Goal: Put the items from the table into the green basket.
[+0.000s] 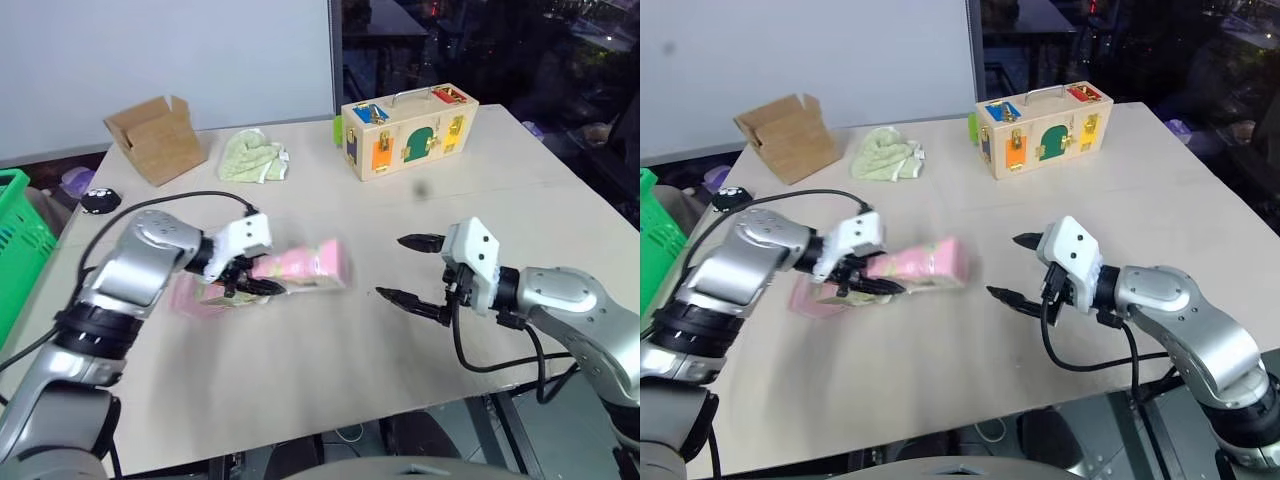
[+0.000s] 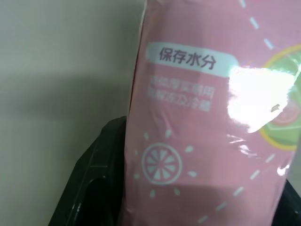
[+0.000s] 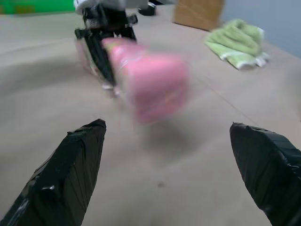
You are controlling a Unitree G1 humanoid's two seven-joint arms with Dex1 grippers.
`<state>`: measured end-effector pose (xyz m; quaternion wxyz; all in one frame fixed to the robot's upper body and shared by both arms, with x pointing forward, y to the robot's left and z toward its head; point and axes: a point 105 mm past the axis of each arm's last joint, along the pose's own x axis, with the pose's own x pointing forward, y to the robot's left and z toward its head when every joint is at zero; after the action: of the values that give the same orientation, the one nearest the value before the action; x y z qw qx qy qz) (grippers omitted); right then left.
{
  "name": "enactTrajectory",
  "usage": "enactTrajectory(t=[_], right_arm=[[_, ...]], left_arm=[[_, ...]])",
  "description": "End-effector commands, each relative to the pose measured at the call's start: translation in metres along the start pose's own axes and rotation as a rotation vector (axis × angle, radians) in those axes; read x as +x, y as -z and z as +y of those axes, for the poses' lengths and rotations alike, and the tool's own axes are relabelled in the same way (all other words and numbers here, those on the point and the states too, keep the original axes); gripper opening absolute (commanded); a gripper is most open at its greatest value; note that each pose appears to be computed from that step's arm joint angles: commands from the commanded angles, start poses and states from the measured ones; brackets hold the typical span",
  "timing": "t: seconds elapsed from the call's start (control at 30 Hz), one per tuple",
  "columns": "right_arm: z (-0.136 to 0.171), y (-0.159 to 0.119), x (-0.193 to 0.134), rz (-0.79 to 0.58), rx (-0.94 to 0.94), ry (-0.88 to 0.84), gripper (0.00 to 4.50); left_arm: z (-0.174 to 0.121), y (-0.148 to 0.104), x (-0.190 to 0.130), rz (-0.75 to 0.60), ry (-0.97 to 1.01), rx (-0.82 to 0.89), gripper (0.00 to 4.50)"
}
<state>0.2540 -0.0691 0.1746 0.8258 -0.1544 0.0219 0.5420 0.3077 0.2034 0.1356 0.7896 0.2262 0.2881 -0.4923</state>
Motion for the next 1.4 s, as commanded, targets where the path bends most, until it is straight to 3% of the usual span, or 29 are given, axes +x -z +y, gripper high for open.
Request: enactTrajectory(t=[0.03,0.3,0.5,0.57,0.7,0.9,1.07,1.37,1.4], right_arm=[[-0.003,-0.016,0.01,-0.07,-0.066,-0.057,4.5],[0.005,-0.035,0.048,-0.181,-0.13,-0.247,4.5],[0.005,-0.061,0.073,-0.292,-0.16,-0.3,4.5],[0.002,-0.07,0.081,-0.324,-0.165,-0.286,4.5],[-0.028,-0.097,0.107,-0.401,-0.082,-0.013,4.5],[-0.013,-0.107,0.108,-0.435,-0.077,-0.041,4.5],[-0.014,-0.106,0.106,-0.437,-0.07,-0.02,4.5],[-0.019,-0.101,0.102,-0.426,-0.073,0.01,4.5],[-0.019,-0.101,0.102,-0.426,-0.073,0.011,4.5]], left_arm=[[0.01,-0.019,-0.028,-0.166,-0.173,-0.128,2.5],[0.033,-0.042,-0.09,-0.508,-0.598,-0.367,2.5],[0.056,-0.031,-0.155,-0.639,-1.026,-0.43,2.5],[0.063,-0.027,-0.183,-0.678,-1.178,-0.417,2.5],[0.078,-0.018,-0.262,-0.72,-1.487,-0.356,2.5],[0.101,-0.018,-0.321,-0.716,-1.674,-0.235,2.5],[0.126,-0.015,-0.339,-0.666,-1.722,-0.187,2.5],[0.148,-0.002,-0.32,-0.576,-1.726,-0.22,2.5],[0.148,0.003,-0.318,-0.553,-1.729,-0.224,2.75]])
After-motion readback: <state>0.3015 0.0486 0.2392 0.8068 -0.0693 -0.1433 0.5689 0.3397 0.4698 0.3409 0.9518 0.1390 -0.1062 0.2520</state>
